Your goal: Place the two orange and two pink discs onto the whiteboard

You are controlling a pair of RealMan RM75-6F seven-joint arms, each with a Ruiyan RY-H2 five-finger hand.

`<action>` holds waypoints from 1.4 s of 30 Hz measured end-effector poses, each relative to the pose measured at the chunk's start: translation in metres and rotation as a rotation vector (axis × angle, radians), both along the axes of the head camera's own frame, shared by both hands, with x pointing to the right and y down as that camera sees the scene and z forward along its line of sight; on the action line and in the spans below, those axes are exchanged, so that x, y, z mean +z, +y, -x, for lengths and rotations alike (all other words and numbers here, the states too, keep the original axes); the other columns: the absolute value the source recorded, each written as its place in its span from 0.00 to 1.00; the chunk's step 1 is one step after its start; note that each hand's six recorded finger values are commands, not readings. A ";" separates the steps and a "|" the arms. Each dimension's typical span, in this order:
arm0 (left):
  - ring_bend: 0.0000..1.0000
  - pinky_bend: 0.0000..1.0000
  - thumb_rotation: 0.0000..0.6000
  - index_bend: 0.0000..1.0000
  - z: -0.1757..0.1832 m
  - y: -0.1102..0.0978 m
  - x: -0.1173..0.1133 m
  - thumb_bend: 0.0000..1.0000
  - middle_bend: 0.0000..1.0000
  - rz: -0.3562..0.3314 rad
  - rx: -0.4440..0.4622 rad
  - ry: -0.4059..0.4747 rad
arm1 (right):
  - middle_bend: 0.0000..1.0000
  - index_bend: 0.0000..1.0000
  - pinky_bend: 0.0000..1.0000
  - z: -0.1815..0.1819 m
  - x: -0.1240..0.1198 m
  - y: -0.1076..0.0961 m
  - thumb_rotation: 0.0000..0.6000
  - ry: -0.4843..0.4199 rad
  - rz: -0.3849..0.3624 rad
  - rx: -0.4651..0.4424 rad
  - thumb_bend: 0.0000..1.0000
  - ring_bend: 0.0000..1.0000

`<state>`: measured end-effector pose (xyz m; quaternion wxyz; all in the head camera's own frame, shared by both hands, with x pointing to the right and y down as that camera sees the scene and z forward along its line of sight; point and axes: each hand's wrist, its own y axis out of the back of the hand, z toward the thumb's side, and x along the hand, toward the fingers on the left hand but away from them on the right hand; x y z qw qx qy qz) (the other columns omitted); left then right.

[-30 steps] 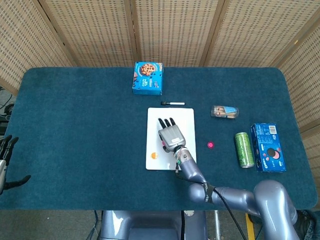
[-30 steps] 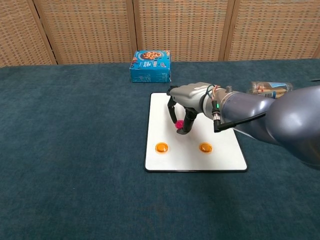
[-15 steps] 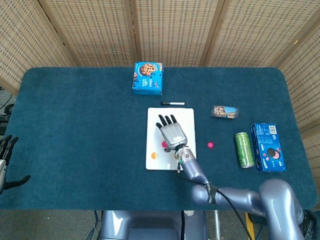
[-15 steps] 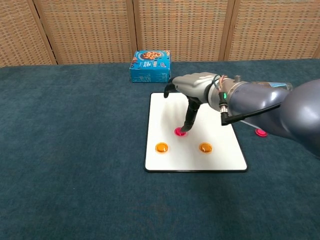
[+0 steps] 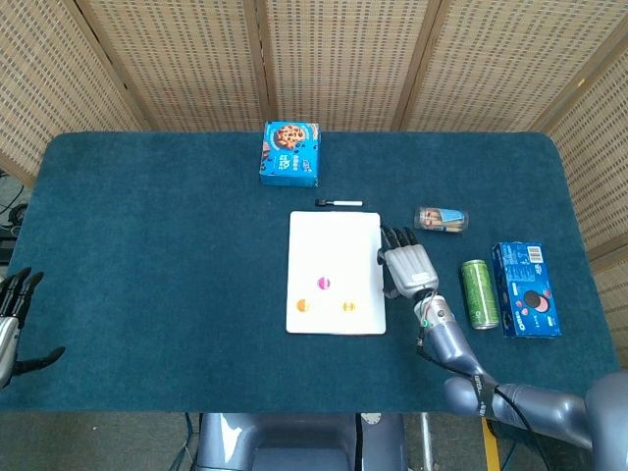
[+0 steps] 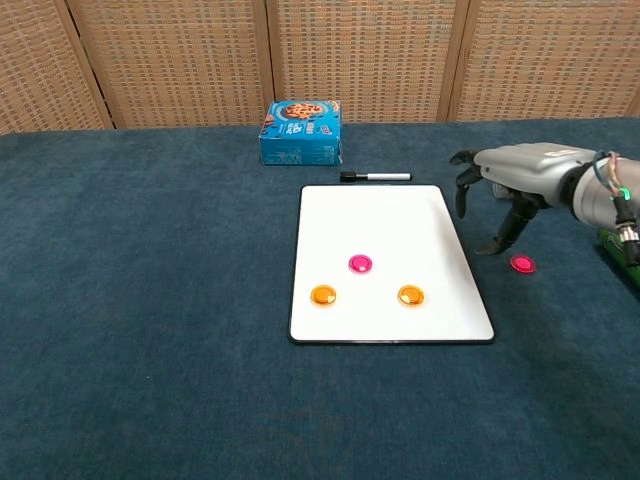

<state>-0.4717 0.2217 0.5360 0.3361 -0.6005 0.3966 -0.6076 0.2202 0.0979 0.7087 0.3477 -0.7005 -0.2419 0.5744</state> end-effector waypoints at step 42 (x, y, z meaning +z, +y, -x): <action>0.00 0.00 1.00 0.00 -0.004 0.001 0.005 0.00 0.00 0.006 0.005 -0.018 | 0.00 0.43 0.00 -0.061 0.038 0.016 1.00 0.097 0.059 0.028 0.31 0.00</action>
